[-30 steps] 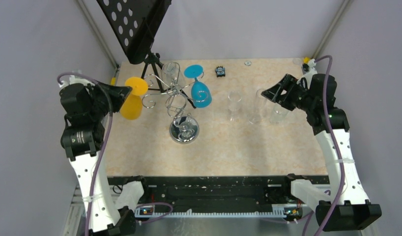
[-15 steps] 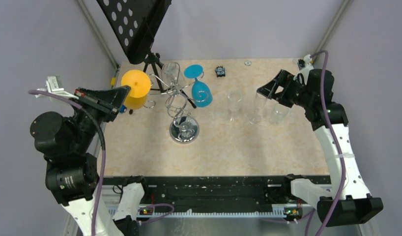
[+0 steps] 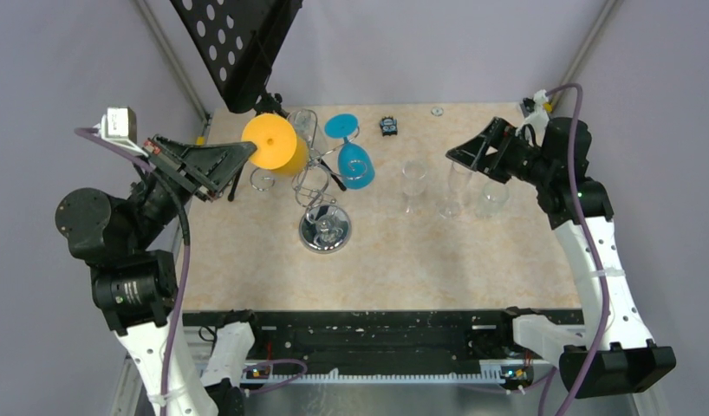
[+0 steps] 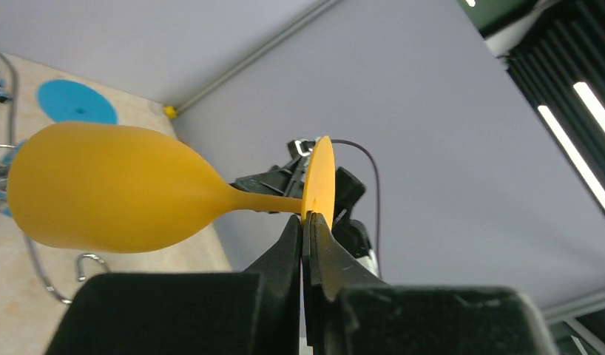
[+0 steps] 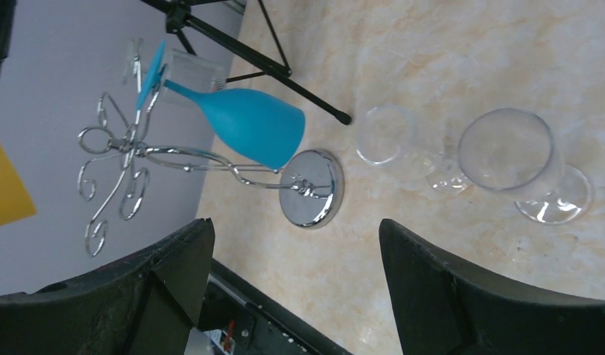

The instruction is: Take the wine glass off the wine glass rack

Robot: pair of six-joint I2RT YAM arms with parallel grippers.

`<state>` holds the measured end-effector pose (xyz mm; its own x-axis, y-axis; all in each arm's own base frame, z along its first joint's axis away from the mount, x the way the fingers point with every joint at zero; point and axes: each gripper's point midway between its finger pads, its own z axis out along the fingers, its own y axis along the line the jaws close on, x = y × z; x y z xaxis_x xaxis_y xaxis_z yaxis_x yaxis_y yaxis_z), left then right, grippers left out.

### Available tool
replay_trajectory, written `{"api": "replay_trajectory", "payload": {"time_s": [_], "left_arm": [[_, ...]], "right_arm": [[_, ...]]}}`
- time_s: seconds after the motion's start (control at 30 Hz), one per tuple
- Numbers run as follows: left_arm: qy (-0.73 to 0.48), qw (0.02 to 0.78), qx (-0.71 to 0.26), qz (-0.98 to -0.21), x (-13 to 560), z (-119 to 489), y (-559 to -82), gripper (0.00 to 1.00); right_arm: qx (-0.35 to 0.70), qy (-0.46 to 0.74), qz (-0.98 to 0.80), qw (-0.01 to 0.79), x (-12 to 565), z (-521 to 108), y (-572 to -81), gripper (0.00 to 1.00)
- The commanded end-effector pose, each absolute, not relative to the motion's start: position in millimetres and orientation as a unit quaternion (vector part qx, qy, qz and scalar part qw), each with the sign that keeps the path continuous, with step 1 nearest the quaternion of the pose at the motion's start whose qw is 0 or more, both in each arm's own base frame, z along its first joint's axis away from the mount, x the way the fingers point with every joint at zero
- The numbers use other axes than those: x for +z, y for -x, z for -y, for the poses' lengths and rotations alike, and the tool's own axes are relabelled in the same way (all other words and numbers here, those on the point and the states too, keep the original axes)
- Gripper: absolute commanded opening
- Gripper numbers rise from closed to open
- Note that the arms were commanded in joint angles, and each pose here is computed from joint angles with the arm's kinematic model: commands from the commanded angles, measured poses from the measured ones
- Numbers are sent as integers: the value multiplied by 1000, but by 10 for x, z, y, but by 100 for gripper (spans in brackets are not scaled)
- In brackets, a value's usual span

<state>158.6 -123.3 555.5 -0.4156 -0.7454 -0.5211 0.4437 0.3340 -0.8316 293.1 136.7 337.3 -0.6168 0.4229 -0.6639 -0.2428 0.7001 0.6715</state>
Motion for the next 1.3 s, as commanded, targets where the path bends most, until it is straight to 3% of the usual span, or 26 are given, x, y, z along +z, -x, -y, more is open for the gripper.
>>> {"api": "replay_trajectory", "payload": {"time_s": [0.0, 0.4, 0.63, 0.97, 1.1, 1.27], "left_arm": [[61, 507, -625, -590, 5802, 1367, -1478, 0], [40, 453, -738, -499, 5960, 1594, -1828, 0], [18, 394, -798, -455, 6097, 2085, -1944, 0], [36, 320, -854, -410, 6203, 2491, -1946, 0], [40, 303, -863, -402, 6177, 2579, -1938, 0], [47, 295, -870, -393, 6169, 2572, -1916, 0]], "right_arm": [[452, -9, -764, 460, 3806, -1570, -2812, 84], [581, 8, -694, 426, 4092, -1851, -2547, 83], [682, 45, -593, 426, 4723, -1979, -2232, 83], [748, 97, -495, 431, 5318, -2000, -1862, 83], [769, 118, -454, 434, 5491, -1972, -1721, 77], [784, 134, -420, 437, 5620, -1932, -1603, 51]]}}
